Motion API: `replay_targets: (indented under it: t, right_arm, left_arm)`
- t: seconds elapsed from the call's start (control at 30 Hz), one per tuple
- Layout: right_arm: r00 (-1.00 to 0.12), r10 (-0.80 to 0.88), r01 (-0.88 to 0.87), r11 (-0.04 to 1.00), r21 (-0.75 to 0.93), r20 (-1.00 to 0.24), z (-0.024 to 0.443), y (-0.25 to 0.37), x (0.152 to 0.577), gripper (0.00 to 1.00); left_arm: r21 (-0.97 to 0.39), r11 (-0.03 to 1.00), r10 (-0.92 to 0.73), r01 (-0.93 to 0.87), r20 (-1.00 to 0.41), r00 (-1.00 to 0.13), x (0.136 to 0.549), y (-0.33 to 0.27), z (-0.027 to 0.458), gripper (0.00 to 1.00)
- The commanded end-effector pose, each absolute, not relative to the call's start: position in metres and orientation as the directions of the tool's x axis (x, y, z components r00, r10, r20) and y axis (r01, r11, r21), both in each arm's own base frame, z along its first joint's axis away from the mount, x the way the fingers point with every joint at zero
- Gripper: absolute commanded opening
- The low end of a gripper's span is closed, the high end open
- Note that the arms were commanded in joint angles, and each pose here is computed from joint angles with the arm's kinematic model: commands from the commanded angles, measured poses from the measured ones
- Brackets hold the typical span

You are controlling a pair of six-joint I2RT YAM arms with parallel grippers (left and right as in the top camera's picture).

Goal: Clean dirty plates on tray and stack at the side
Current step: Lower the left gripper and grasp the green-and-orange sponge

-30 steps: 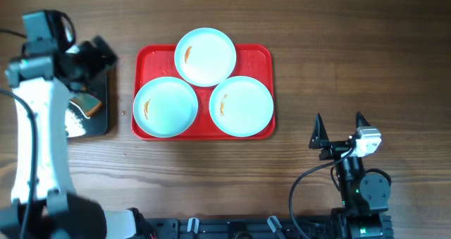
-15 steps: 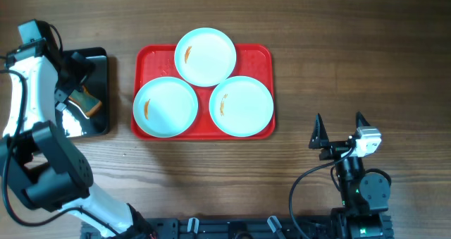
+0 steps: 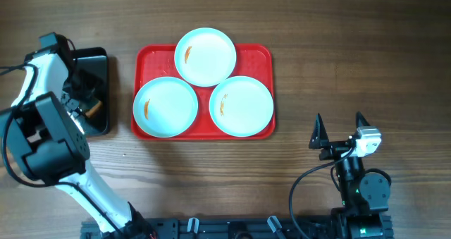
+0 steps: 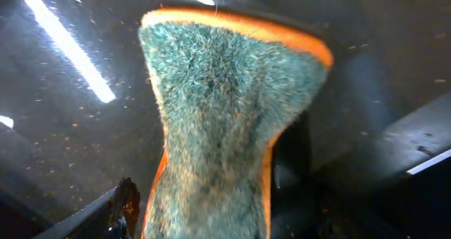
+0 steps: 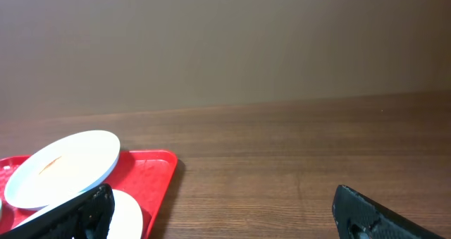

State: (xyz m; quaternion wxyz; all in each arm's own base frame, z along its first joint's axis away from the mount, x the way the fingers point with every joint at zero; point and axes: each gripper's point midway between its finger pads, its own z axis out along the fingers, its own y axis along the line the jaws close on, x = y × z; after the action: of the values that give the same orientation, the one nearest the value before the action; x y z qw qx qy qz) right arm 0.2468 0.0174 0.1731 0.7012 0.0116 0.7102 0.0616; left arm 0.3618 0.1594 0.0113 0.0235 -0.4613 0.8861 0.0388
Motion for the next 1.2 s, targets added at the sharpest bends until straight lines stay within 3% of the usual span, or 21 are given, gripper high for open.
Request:
replay_targets:
  t: [0.0, 0.1, 0.17, 0.23, 0.27, 0.33, 0.57, 0.6, 0.63, 0.67, 0.7, 0.93, 0.97, 1.0, 1.03, 1.1, 1.13, 1.17]
  right_arm:
    - [-0.009, 0.111, -0.075, 0.991, 0.111, -0.994, 0.175, 0.018, 0.247, 1.00]
    - [-0.009, 0.111, -0.075, 0.991, 0.111, -0.994, 0.175, 0.018, 0.247, 1.00]
    - [-0.009, 0.111, -0.075, 0.991, 0.111, -0.994, 0.175, 0.018, 0.247, 1.00]
    - [-0.009, 0.111, -0.075, 0.991, 0.112, -0.994, 0.175, 0.018, 0.247, 1.00]
    - [-0.009, 0.111, -0.075, 0.991, 0.111, -0.994, 0.175, 0.018, 0.247, 1.00]
    - [-0.009, 0.111, -0.075, 0.991, 0.111, -0.994, 0.175, 0.018, 0.247, 1.00]
    - [-0.009, 0.111, -0.075, 0.991, 0.111, -0.994, 0.175, 0.018, 0.247, 1.00]
    - [-0.009, 0.111, -0.075, 0.991, 0.111, -0.994, 0.175, 0.018, 0.247, 1.00]
    - [-0.009, 0.111, -0.075, 0.991, 0.111, -0.994, 0.175, 0.018, 0.247, 1.00]
    - [-0.009, 0.111, -0.075, 0.991, 0.111, -0.994, 0.175, 0.018, 0.247, 1.00]
    - [-0.009, 0.111, -0.075, 0.991, 0.111, -0.994, 0.175, 0.018, 0.247, 0.99]
    - [-0.009, 0.111, -0.075, 0.991, 0.111, -0.994, 0.175, 0.018, 0.247, 1.00]
    - [-0.009, 0.111, -0.075, 0.991, 0.111, -0.994, 0.175, 0.018, 0.247, 1.00]
    - [-0.009, 0.111, -0.075, 0.991, 0.112, -0.994, 0.175, 0.018, 0.247, 0.99]
    - [-0.009, 0.111, -0.075, 0.991, 0.111, -0.994, 0.175, 0.018, 0.247, 1.00]
    - [-0.009, 0.111, -0.075, 0.991, 0.112, -0.994, 0.175, 0.018, 0.247, 1.00]
    - [-0.009, 0.111, -0.075, 0.991, 0.112, -0.994, 0.175, 0.018, 0.247, 1.00]
    - [-0.008, 0.111, -0.075, 0.991, 0.111, -0.994, 0.175, 0.018, 0.247, 1.00]
  left_arm:
    - [0.079, 0.575, -0.813, -0.815, -0.059, -0.579, 0.358, 0.163, -0.002, 0.76]
    - [0.085, 0.575, -0.813, -0.814, -0.050, -0.580, 0.356, 0.163, -0.005, 0.71]
    - [0.085, 0.575, -0.813, -0.814, -0.050, -0.580, 0.356, 0.163, -0.005, 0.57]
    - [0.085, 0.575, -0.813, -0.814, -0.050, -0.580, 0.356, 0.163, -0.005, 0.37]
    - [0.085, 0.575, -0.813, -0.814, -0.051, -0.580, 0.356, 0.163, -0.005, 0.21]
    - [0.083, 0.574, -0.813, -0.814, -0.053, -0.579, 0.357, 0.163, -0.005, 0.04]
    - [0.070, 0.574, -0.813, -0.816, -0.073, -0.578, 0.362, 0.165, -0.005, 0.04]
    - [0.070, 0.573, -0.813, -0.817, -0.081, -0.577, 0.364, 0.166, -0.005, 0.22]
    - [0.069, 0.573, -0.812, -0.817, -0.092, -0.577, 0.366, 0.168, -0.005, 0.56]
    - [0.072, 0.571, -0.811, -0.818, -0.108, -0.575, 0.368, 0.171, -0.005, 0.81]
    - [0.076, 0.569, -0.810, -0.819, -0.120, -0.574, 0.369, 0.173, -0.004, 1.00]
    - [0.090, 0.559, -0.801, -0.824, -0.197, -0.565, 0.378, 0.187, -0.002, 1.00]
    - [0.090, 0.559, -0.801, -0.824, -0.198, -0.565, 0.378, 0.187, -0.002, 0.94]
    - [0.090, 0.559, -0.801, -0.824, -0.197, -0.565, 0.378, 0.187, -0.002, 0.76]
    - [0.090, 0.559, -0.801, -0.824, -0.197, -0.565, 0.378, 0.187, -0.002, 0.48]
    - [0.090, 0.559, -0.801, -0.824, -0.197, -0.565, 0.378, 0.187, -0.002, 0.12]
    - [0.090, 0.559, -0.801, -0.824, -0.197, -0.565, 0.378, 0.187, -0.002, 0.04]
    - [0.090, 0.559, -0.801, -0.824, -0.198, -0.565, 0.378, 0.187, -0.002, 0.04]
